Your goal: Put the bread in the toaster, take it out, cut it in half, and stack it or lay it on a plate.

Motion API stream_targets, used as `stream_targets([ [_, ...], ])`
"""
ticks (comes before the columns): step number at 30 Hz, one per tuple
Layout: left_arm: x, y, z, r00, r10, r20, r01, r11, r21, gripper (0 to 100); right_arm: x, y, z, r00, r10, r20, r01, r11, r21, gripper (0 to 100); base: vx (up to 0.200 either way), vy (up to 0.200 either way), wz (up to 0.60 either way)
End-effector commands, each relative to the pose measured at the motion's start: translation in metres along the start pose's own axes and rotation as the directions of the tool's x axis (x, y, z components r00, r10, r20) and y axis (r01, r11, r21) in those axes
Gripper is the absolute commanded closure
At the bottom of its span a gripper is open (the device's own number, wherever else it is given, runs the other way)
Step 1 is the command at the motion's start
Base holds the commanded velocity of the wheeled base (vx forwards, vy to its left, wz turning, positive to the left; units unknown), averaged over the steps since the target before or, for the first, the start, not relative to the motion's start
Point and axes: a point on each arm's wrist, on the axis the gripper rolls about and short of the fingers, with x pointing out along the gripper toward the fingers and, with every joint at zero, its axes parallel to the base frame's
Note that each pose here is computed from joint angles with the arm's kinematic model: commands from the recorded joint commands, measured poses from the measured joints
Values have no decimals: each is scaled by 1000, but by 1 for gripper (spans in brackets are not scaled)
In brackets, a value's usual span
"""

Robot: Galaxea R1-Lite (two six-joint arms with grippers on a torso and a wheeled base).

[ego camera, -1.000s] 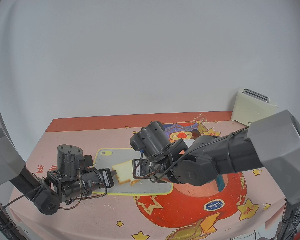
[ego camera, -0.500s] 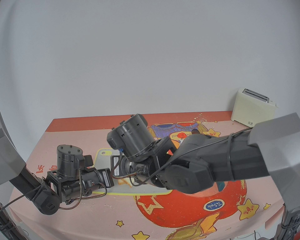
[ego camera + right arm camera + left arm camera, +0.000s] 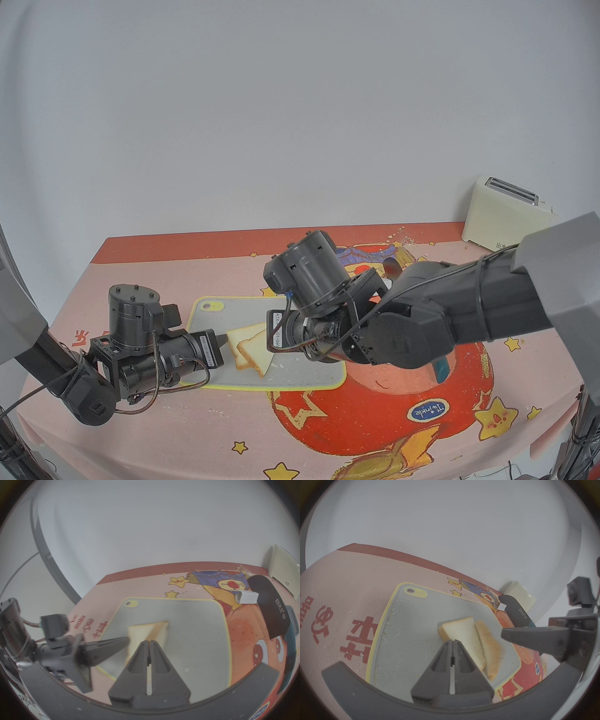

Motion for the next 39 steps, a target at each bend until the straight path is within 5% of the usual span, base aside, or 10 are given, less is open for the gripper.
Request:
stream_targets([
  [1,-4,4,9,999,8,38,-8,1000,-12,100,12,-4,-15,999,-33,-44,32,999,-17,100,0,0,0],
  [15,5,5,-4,1000,20,-21,-20,1000,14,100,32,5,-33,996,-38,-77,35,999,-38,100,0,0,0],
  [39,7,4,-9,999,16,-41,-15,1000,18,100,24,23,-10,999,33,3,-33,999,-4,100,0,0,0],
])
